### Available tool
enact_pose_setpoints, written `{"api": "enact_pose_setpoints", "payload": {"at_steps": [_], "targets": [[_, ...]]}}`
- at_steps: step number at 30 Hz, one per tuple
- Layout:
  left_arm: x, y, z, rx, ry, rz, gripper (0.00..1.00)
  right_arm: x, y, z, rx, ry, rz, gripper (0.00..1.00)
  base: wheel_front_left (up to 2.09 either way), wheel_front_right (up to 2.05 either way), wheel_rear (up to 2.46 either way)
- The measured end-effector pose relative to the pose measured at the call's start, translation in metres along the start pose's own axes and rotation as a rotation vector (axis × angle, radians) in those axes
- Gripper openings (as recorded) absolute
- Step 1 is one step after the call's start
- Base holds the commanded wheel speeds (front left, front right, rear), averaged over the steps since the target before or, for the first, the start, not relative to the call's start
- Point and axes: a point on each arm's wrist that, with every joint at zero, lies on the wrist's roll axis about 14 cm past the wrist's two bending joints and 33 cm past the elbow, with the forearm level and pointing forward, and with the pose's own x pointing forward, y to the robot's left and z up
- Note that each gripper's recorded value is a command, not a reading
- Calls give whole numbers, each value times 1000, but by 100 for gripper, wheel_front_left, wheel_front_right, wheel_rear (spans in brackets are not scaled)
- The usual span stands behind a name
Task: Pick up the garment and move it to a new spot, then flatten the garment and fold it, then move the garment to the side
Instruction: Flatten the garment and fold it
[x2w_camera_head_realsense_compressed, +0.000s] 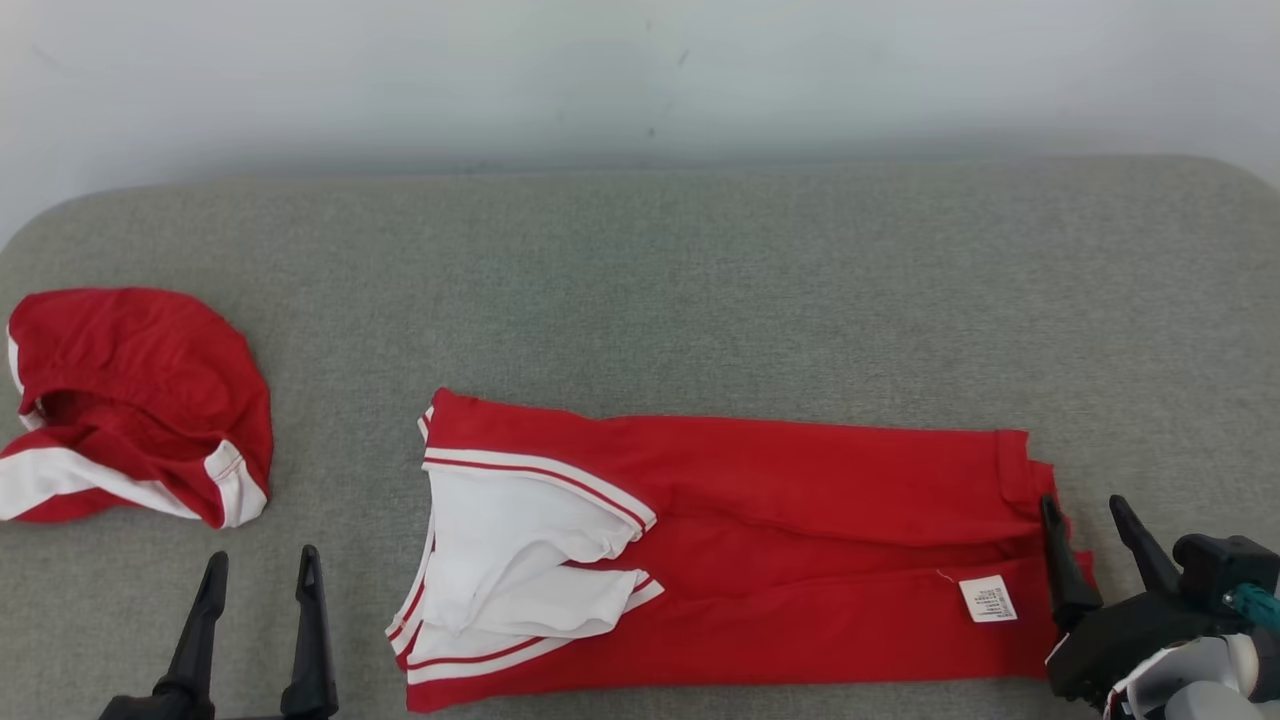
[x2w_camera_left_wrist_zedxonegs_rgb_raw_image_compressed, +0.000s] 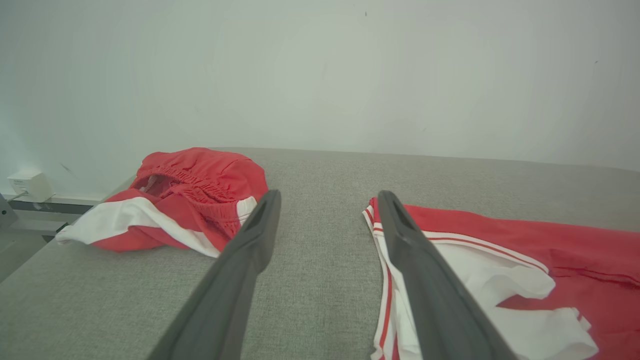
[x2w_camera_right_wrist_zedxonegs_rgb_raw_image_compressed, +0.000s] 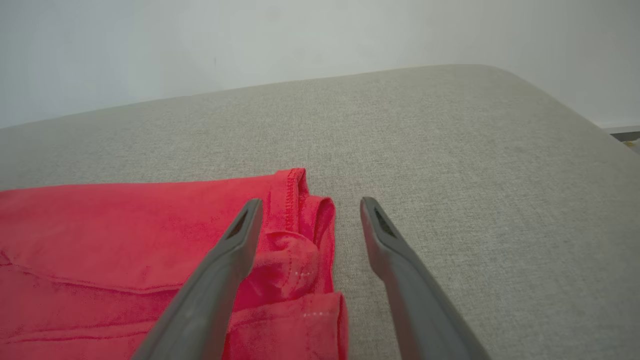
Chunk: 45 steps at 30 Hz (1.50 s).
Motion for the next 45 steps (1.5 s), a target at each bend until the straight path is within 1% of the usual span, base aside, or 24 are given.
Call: {"api": "enact_pose_setpoints", "payload": {"at_steps": [8,10,11,12,13,16,19,21,24,29,33,36,39,42,45], "targets": [[-1,8,-10,-4,31,36,100,11,-1,-53,36,172,-24,100,0,0,0],[0,9,-10,-4,32,39,100,12,4,-59,49,185,-17,100,0,0,0],[1,9,-10,-3,31,41,100,13,7,-61,56,187,-12,96,0,0,0],[1,10,-10,-3,31,42,100,13,9,-63,64,190,-9,38,0,0,0],[2,10,-10,-3,30,43,100,14,11,-63,73,189,-7,0,0,0,0],[4,8,-10,-5,27,41,100,12,14,-65,90,189,-2,0,0,0,0],[5,5,-8,-14,20,35,100,12,4,-59,96,178,-22,0,0,0,0],[5,5,-6,-15,15,33,100,12,-13,-51,89,162,-55,0,0,0,0],[6,3,-4,-18,8,29,100,10,-46,-34,52,130,-113,0,0,0,0],[4,2,0,-19,-3,25,100,4,-92,-2,-13,77,-191,0,0,0,0],[2,2,1,-21,-6,23,100,0,-106,12,-37,52,-212,0,0,0,0],[1,2,2,-24,-8,23,100,0,-101,21,-39,26,-195,0,0,0,0],[2,1,4,-27,-14,23,100,4,-83,28,9,-13,-157,0,0,0,0],[2,0,6,-29,-20,18,100,10,-54,30,36,-38,-87,0,0,0,0],[0,-2,7,-31,-24,13,100,14,-14,32,74,-58,2,0,0,0,0]]}}
